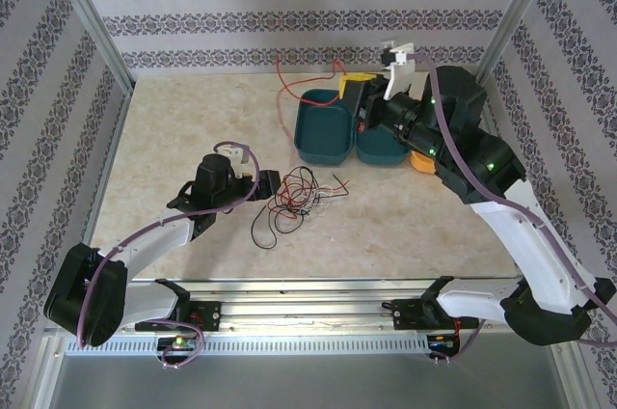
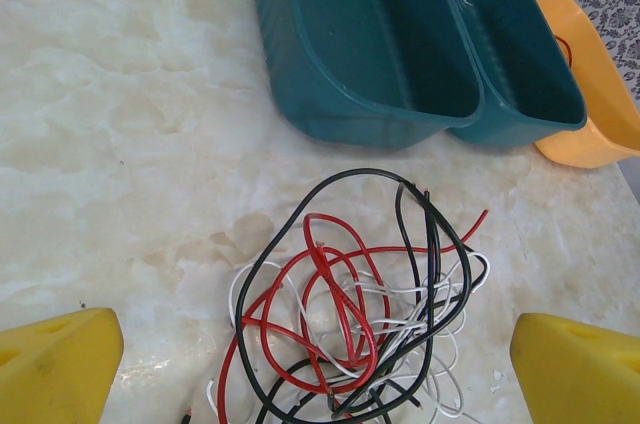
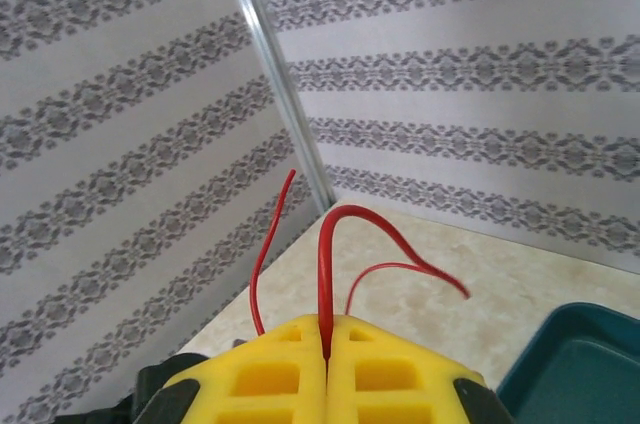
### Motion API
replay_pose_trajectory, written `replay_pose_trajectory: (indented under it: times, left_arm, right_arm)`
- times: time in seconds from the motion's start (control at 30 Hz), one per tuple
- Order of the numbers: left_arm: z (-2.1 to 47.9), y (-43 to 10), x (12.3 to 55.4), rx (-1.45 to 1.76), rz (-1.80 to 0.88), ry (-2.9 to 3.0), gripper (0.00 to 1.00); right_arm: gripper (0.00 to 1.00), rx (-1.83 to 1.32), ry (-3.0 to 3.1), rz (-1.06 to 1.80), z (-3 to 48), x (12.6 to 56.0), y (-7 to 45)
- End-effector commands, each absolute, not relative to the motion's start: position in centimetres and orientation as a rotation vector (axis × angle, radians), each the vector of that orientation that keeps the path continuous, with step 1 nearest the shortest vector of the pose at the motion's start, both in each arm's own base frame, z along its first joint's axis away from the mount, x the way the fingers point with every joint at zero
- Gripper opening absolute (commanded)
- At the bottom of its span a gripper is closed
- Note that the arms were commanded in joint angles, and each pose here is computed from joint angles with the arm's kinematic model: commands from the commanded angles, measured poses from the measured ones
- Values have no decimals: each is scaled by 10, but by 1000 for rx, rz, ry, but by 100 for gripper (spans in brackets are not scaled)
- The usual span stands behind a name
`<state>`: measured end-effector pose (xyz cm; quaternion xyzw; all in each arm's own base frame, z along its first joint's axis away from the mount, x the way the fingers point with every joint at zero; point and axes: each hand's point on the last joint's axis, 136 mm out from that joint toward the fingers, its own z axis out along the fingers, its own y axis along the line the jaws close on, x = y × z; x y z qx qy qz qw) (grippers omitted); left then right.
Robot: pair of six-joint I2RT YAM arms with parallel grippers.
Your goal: Untangle the cables
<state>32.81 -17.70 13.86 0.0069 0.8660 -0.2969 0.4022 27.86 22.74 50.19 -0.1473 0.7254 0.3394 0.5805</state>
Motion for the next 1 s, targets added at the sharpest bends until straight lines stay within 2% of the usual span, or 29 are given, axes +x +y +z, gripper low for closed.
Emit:
replay_pose_trajectory:
  times: [0.0, 0.5, 0.97]
  left_arm:
    - [142, -173, 332, -3, -751, 2160, 99]
    - [141, -166, 326, -12, -716, 2164, 99]
    - [136, -158, 321, -12, -663, 2175, 99]
  right_arm:
    - [0, -221, 1695, 744, 505, 288, 195]
    - [0, 200, 1707, 308, 479, 329, 40]
    - [0, 362, 1766, 38, 437, 373, -36]
